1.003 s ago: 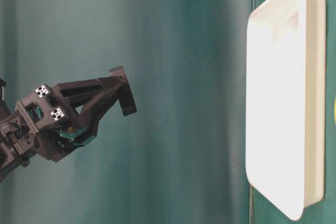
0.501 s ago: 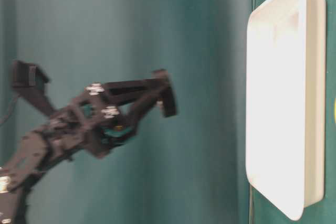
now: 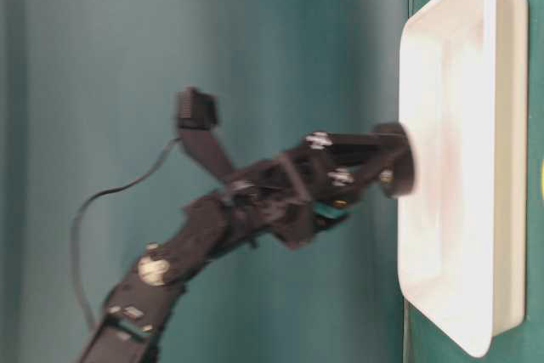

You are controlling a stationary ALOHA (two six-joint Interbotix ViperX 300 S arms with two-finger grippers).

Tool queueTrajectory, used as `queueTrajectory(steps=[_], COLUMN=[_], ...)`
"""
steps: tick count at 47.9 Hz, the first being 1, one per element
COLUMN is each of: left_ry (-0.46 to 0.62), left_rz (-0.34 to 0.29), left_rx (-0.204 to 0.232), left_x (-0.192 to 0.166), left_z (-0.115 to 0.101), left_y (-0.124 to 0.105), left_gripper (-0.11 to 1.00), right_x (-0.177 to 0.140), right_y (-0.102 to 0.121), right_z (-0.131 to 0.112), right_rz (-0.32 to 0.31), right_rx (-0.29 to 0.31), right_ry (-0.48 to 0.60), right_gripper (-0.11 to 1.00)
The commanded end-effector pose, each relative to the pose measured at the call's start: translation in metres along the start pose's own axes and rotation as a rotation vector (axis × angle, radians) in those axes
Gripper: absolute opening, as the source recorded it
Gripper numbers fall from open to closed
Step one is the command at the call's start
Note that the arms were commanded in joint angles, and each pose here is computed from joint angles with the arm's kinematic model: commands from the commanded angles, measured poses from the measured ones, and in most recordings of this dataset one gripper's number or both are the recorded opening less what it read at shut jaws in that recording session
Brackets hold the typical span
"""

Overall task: Pick up the tape from a random location and place it into the white case.
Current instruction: 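Lower the black roll into the tray and open the left gripper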

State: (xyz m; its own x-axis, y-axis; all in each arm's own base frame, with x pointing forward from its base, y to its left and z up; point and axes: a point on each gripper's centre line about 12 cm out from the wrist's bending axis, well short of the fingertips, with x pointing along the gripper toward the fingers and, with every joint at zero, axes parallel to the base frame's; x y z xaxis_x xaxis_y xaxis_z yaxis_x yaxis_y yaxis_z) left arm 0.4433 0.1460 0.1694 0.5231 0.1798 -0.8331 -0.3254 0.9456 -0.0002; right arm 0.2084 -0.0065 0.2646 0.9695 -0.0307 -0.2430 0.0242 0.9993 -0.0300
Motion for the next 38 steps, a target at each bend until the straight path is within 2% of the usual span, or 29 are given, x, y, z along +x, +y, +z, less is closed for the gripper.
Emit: queueTrajectory(steps=[1, 12, 38], left_ry=[-0.018, 0.009, 0.003], left_rz=[0.006, 0.008, 0.005], left_rx=[-0.014, -0.019, -0.014], left_x=[0.0, 0.018, 0.02], left_z=[0.003, -0.007, -0.006], left_y=[0.006, 0.008, 0.006], left_gripper=[0.18, 0.18, 0.18], right_x=[0.001, 0.001, 0.001], right_y=[0.0, -0.001, -0.001], right_z=[0.009, 0.009, 0.011], right_rz=[-0.001, -0.002, -0.002], right_rx=[-0.005, -0.004, -0.001], right_ry=[-0.025, -0.026, -0.034], right_gripper=[0.91, 0.91, 0.91])
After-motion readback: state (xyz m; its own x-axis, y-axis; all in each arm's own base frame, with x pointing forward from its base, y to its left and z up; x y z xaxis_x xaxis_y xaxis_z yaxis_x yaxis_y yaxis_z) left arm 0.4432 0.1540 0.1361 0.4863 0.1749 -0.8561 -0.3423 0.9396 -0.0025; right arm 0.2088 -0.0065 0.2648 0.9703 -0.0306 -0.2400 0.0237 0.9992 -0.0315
